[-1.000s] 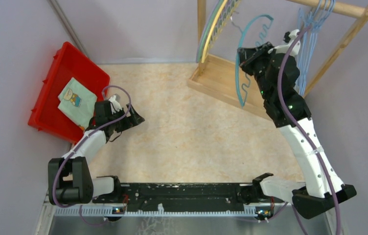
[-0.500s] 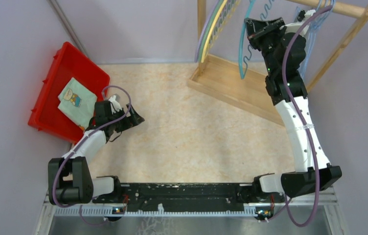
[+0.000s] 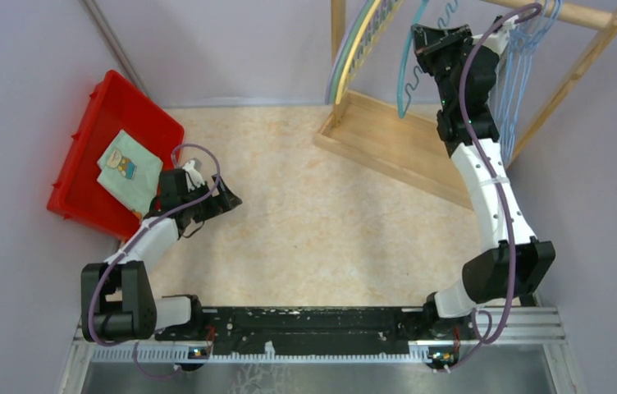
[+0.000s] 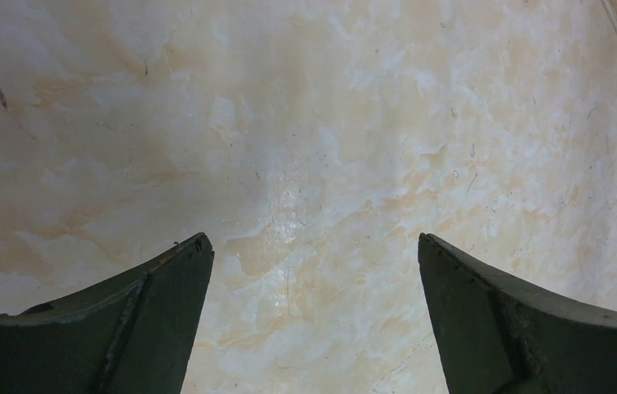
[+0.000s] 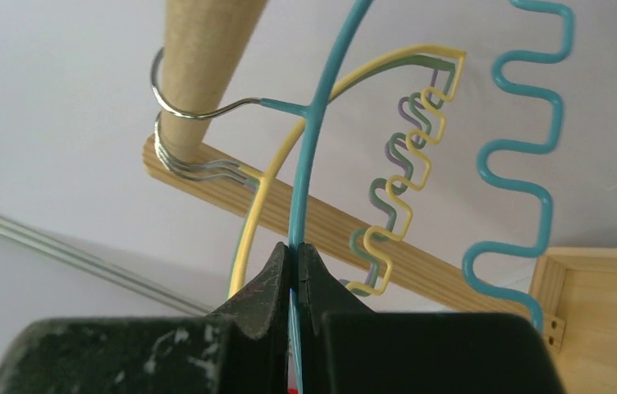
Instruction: Organize the hangers
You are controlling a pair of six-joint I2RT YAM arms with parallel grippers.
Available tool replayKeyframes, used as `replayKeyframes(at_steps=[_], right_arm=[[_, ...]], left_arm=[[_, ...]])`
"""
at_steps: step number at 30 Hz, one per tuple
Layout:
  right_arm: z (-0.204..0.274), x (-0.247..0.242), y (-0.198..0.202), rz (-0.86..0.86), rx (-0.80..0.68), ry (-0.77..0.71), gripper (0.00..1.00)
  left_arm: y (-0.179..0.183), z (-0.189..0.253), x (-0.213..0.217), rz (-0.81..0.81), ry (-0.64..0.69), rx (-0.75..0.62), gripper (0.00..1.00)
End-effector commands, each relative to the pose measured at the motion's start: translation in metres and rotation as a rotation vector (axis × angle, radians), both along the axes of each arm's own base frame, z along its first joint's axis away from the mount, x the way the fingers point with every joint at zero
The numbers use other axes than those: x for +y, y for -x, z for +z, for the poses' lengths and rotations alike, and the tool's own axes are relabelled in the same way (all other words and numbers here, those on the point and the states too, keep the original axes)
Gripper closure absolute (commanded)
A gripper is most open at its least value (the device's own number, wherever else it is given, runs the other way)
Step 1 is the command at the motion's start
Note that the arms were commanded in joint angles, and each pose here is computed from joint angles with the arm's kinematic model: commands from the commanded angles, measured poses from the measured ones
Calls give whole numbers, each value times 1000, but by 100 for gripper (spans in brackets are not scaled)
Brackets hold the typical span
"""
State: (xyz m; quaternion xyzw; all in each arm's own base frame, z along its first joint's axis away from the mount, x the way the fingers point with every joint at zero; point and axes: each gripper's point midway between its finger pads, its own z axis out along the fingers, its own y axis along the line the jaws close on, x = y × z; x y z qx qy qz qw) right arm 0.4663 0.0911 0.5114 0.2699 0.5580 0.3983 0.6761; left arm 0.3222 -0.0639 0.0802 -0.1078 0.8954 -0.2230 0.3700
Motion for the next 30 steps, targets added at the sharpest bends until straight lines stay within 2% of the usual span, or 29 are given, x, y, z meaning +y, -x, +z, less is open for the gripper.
replayKeyframes(at_steps=[1, 7, 10, 13, 14, 15, 16, 17, 23, 30], right_arm=[[17, 4, -4, 30, -92, -33, 100], [-23, 10, -13, 56, 1, -18, 100], [-41, 12, -10, 65, 36, -13, 83], [-51, 10, -5, 56, 61, 14, 71], [-52, 9, -3, 51, 64, 28, 59], [-53, 8, -1, 47, 67, 46, 38], [-54, 8, 0, 45, 74, 67, 21], [-54, 8, 2, 44, 79, 88, 13], [-69, 6, 23, 16, 140, 271, 9], [-134, 19, 64, -2, 294, 626, 7]], left_arm=[[-8, 6, 5, 0, -22, -30, 1], [-7, 6, 4, -6, -24, -30, 0], [-7, 5, 4, -11, -23, -29, 0], [-6, 5, 4, -17, -25, -29, 0], [-6, 4, 3, -19, -26, -28, 0], [-6, 4, 3, -20, -27, -28, 0], [-6, 4, 3, -19, -28, -27, 0], [-6, 4, 3, -20, -29, -25, 0], [-7, 9, -2, -40, -50, -47, 0], [-15, 12, -22, -100, -163, -51, 0]])
